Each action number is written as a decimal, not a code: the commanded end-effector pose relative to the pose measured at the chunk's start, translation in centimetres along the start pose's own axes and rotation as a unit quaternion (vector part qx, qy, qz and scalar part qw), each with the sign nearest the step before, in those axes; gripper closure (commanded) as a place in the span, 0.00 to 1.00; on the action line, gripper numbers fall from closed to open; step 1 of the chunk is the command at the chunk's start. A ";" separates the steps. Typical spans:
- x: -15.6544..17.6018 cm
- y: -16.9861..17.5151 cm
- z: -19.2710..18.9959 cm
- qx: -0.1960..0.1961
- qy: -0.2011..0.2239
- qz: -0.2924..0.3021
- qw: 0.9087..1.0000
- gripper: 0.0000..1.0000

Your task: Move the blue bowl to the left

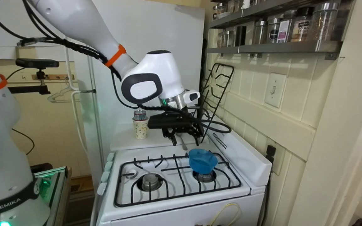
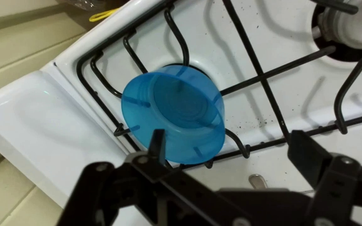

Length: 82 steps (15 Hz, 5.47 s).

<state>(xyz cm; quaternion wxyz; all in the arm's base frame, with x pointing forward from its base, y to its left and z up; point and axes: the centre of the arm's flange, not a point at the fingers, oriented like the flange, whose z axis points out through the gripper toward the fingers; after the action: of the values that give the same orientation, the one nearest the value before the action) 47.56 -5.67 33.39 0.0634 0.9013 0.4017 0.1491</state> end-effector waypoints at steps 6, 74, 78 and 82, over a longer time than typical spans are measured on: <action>1.2 1.0 1.5 0.015 0.016 -0.025 0.999 0.00; 14.6 -19.0 7.1 0.092 0.178 -0.325 0.924 0.99; 14.1 -18.8 7.5 0.126 0.162 -0.328 0.922 0.99; 14.1 -19.3 7.5 0.152 0.153 -0.340 0.915 0.71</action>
<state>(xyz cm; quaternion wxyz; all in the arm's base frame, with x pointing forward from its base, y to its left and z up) 46.26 17.91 24.11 -0.0833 0.6851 0.6928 0.2094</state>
